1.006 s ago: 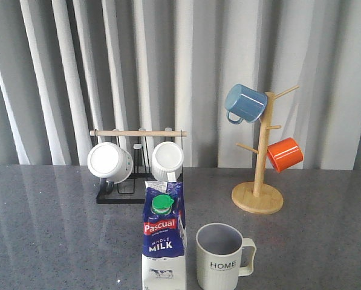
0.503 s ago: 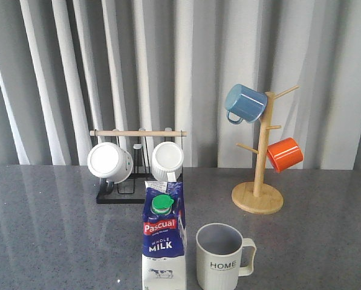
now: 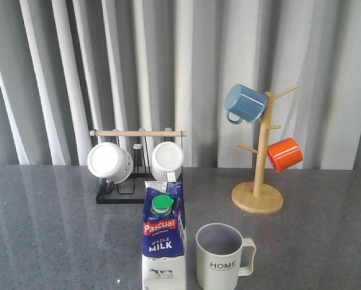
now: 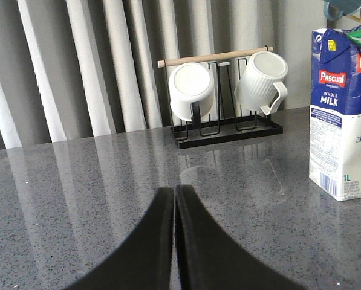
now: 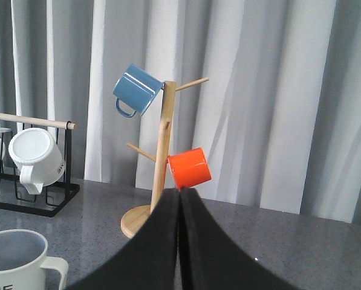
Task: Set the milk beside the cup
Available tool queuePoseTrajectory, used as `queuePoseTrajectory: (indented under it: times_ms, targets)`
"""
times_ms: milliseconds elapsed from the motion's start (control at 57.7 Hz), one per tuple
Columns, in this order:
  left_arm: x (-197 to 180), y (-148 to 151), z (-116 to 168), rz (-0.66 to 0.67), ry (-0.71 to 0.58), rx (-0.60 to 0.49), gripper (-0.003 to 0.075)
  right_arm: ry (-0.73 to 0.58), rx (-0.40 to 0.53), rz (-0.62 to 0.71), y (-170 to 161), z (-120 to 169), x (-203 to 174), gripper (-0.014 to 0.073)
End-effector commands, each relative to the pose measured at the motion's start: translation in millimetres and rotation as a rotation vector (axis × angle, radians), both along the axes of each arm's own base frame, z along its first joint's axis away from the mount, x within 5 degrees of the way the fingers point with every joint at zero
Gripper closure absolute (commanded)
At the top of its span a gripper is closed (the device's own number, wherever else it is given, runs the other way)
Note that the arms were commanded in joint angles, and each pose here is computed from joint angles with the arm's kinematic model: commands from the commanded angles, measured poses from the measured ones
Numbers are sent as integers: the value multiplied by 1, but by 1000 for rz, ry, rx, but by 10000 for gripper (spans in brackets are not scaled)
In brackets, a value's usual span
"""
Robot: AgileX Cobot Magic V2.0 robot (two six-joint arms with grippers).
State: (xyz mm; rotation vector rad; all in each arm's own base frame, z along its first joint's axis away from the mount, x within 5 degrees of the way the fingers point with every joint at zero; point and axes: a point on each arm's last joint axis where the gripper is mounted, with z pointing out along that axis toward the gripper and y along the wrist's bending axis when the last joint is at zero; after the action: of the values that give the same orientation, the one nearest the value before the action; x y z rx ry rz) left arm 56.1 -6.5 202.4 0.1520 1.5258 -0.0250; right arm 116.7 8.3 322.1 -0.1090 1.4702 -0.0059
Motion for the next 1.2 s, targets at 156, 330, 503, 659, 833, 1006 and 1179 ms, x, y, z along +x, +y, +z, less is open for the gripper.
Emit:
queuePoseTrajectory:
  times_ms: [156, 330, 503, 659, 833, 1006, 1179]
  targets:
    - [-3, 0, 13, -10, -88, -47, 727, -97, 1, -10, -1, 16, -1, 602]
    - [-2, 1, 13, 15, -85, -86, 727, -98, 1, -10, -1, 16, -1, 602]
    - [-2, 2, 13, 29, -87, -68, 727, -98, 1, -10, -1, 16, -1, 602]
    - [-2, 2, 11, 29, -65, -69, 727, -98, 1, -10, -1, 16, -1, 602]
    - [-2, 2, 11, 29, -65, -68, 727, -98, 1, -10, -1, 16, -1, 602]
    - [-2, 2, 11, 29, -65, -68, 727, -98, 1, -10, -1, 16, -1, 602]
    - [-2, 2, 11, 29, -65, -68, 727, -98, 1, -10, -1, 16, -1, 602]
